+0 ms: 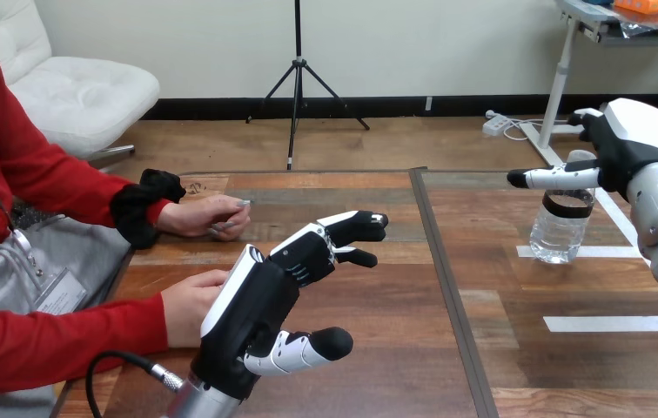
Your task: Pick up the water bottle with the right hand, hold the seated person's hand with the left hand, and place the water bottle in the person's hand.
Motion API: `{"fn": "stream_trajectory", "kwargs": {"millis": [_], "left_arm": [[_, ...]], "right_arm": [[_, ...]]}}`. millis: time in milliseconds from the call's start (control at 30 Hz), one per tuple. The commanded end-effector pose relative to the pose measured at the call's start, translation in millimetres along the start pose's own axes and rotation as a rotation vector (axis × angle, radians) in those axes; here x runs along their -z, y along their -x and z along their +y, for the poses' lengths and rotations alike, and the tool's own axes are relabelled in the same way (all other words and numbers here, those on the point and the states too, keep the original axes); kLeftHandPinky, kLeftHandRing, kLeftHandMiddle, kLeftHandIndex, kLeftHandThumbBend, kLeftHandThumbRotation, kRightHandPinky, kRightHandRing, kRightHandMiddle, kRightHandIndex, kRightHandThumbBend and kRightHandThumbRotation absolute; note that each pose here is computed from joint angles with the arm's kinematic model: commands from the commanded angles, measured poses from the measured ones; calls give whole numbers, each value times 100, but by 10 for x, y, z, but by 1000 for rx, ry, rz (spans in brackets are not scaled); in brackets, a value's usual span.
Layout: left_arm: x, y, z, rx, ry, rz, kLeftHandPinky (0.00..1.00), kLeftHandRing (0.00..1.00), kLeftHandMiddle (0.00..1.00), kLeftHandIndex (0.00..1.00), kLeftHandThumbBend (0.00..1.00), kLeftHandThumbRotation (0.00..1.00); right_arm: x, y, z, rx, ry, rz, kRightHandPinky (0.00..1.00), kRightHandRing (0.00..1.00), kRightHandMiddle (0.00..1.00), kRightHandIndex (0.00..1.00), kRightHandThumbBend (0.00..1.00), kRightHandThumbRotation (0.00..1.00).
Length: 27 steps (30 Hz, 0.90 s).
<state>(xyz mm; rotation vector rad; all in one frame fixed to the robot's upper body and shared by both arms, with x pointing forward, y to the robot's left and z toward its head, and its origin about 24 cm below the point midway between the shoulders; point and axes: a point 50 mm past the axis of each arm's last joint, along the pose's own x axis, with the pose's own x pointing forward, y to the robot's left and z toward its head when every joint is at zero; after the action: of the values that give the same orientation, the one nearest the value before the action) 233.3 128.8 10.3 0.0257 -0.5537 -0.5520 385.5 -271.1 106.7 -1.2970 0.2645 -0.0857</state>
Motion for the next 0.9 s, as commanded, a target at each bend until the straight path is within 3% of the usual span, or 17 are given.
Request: {"fn": "stream_trajectory", "kwargs": {"millis": [0, 867], "left_arm": [[-67, -112, 39, -2, -26, -60, 71, 81, 82, 79, 93, 68], [-89, -99, 44, -15, -29, -77, 70, 81, 82, 78, 92, 67]], "right_arm": [[-285, -68, -297, 90, -28, -79, 58, 83, 85, 90, 100, 62], [-353, -70, -211, 49, -2, -95, 59, 83, 86, 87, 100, 57]]}}
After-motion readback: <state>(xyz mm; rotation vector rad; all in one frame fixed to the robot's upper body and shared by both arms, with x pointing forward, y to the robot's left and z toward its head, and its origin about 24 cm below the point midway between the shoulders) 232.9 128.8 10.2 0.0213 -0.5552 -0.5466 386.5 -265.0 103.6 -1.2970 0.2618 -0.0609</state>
